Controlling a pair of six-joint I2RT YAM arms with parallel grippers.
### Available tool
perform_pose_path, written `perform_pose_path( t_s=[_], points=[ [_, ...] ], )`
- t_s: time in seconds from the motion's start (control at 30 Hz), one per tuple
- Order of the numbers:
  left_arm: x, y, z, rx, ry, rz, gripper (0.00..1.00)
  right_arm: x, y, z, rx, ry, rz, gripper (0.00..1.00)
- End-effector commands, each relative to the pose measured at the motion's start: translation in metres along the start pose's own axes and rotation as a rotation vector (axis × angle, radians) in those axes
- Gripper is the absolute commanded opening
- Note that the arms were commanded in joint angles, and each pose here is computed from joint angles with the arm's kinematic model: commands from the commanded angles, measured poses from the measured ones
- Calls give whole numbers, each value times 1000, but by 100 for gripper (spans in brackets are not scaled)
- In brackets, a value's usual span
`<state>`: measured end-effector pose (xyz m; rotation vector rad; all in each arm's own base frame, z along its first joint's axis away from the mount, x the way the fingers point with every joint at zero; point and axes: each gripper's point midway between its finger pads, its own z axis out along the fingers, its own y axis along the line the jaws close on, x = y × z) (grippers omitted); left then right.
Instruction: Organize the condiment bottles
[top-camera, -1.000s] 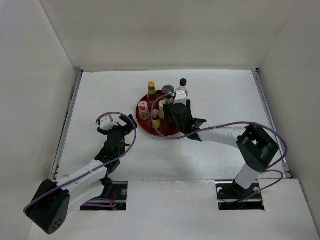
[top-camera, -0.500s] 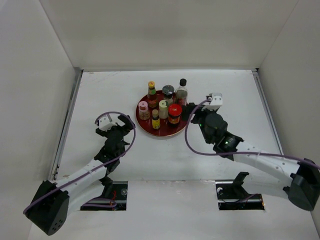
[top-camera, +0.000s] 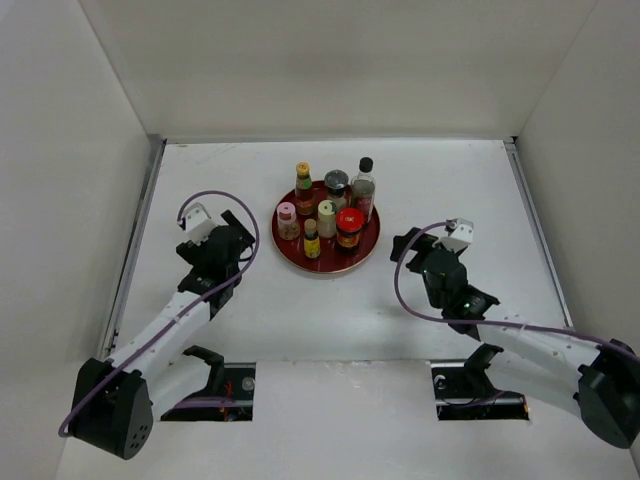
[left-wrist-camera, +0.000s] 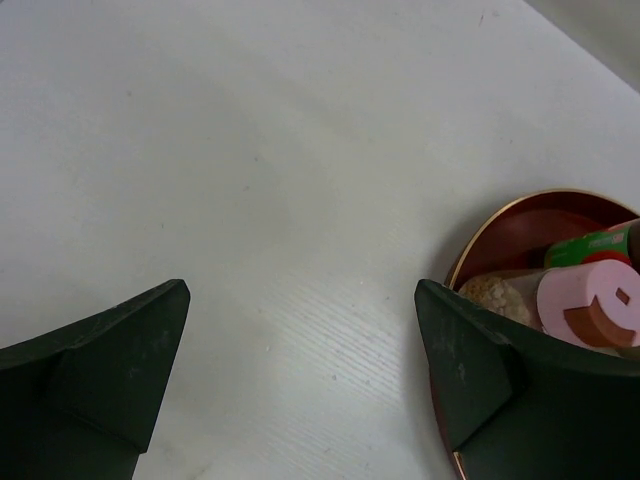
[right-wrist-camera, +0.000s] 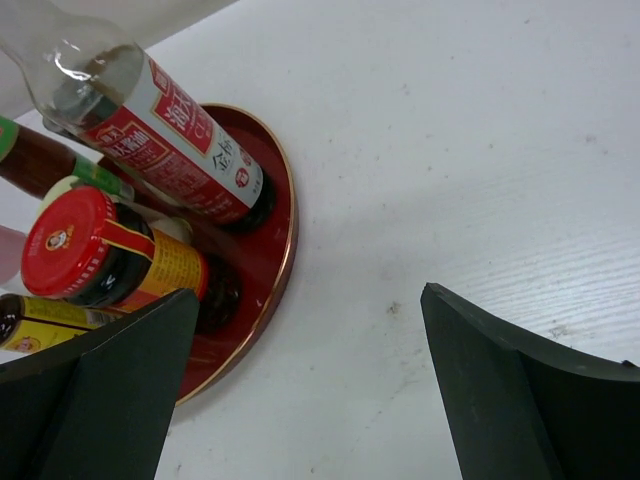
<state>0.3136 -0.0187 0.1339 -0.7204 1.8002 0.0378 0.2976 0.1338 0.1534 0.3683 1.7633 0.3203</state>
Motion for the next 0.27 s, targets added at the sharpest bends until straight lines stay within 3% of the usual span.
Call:
perform_pose_path(
  t_s=[0.0, 0.23],
  points=[
    [-25, -8, -13, 5, 14, -21, 100, -1, 12, 3, -47, -5, 84, 100],
    [-36, -17, -24, 36, 4, -31, 100, 0, 18, 2, -84, -8, 91, 100]
  ],
)
